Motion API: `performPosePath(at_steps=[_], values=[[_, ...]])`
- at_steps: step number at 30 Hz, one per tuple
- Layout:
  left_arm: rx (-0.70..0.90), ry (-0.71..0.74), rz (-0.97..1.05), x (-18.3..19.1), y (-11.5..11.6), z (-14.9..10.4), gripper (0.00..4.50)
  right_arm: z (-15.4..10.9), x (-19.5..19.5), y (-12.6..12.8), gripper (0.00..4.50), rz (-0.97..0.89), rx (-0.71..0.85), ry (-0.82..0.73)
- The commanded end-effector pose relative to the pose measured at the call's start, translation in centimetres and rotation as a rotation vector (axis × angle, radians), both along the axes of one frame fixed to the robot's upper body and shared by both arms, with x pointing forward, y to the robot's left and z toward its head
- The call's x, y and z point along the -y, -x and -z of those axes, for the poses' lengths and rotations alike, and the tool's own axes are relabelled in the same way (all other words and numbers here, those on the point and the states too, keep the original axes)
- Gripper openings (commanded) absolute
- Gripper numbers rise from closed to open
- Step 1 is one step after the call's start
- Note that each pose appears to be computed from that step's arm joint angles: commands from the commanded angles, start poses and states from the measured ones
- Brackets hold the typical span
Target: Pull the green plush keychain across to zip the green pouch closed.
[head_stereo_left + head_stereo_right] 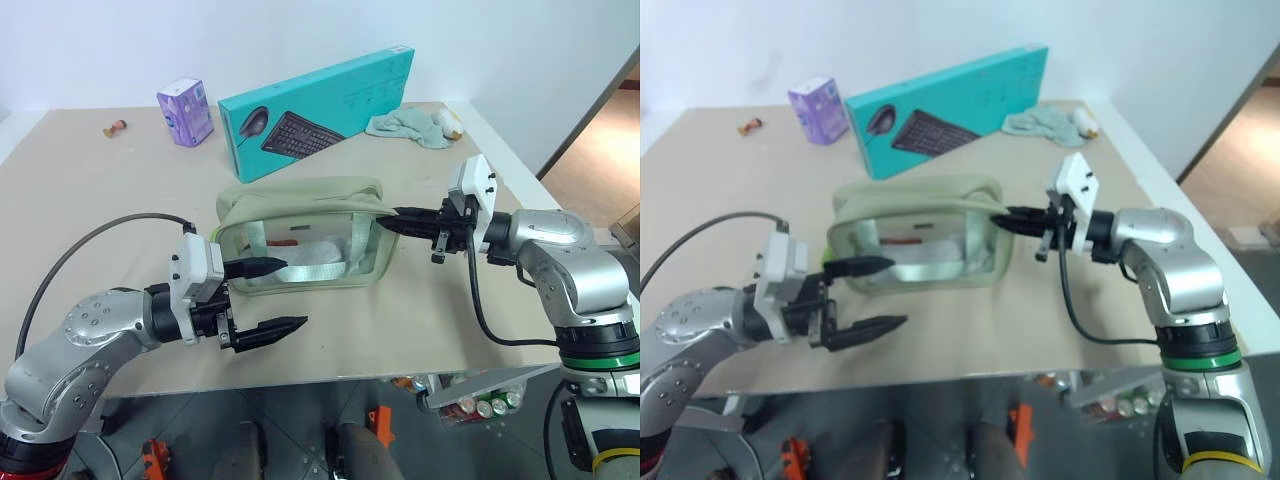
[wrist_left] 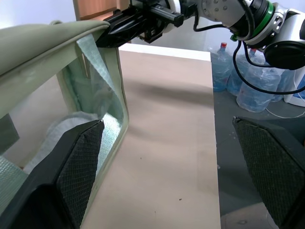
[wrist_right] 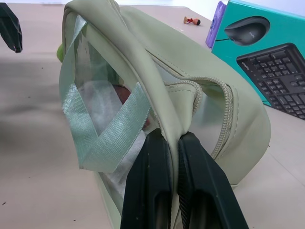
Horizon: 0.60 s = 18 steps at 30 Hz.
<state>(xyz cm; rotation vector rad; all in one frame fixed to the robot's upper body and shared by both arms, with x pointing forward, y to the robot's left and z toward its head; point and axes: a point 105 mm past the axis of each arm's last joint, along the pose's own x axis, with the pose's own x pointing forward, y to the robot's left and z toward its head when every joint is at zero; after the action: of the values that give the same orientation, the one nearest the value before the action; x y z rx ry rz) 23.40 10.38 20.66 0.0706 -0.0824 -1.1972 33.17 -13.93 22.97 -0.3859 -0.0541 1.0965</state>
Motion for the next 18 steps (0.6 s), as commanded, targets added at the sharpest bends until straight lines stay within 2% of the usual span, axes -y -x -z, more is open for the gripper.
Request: performPosePath(at_steps=[1, 6, 11, 18], values=[[-0.012, 0.131, -0.151, -2.2, -1.0, -2.1, 4.50, -0.7, 0.3, 0.5, 0.03, -0.003, 0.035, 0.020], [-0.003, 0.174, -0.405, -6.0, -1.9, -2.1, 4.50, -0.5, 0.5, 0.8, 0.03, 0.004, 0.030, 0.028], [-0.027, 0.123, -0.649, -10.6, -2.7, 0.5, 4.50, -0.4, 0.5, 0.8, 0.03, 0.005, 0.030, 0.026], [-0.058, 0.083, -0.654, -10.7, -4.3, 3.1, 4.50, -0.6, 0.5, 0.5, 0.03, 0.008, 0.039, 0.029]])
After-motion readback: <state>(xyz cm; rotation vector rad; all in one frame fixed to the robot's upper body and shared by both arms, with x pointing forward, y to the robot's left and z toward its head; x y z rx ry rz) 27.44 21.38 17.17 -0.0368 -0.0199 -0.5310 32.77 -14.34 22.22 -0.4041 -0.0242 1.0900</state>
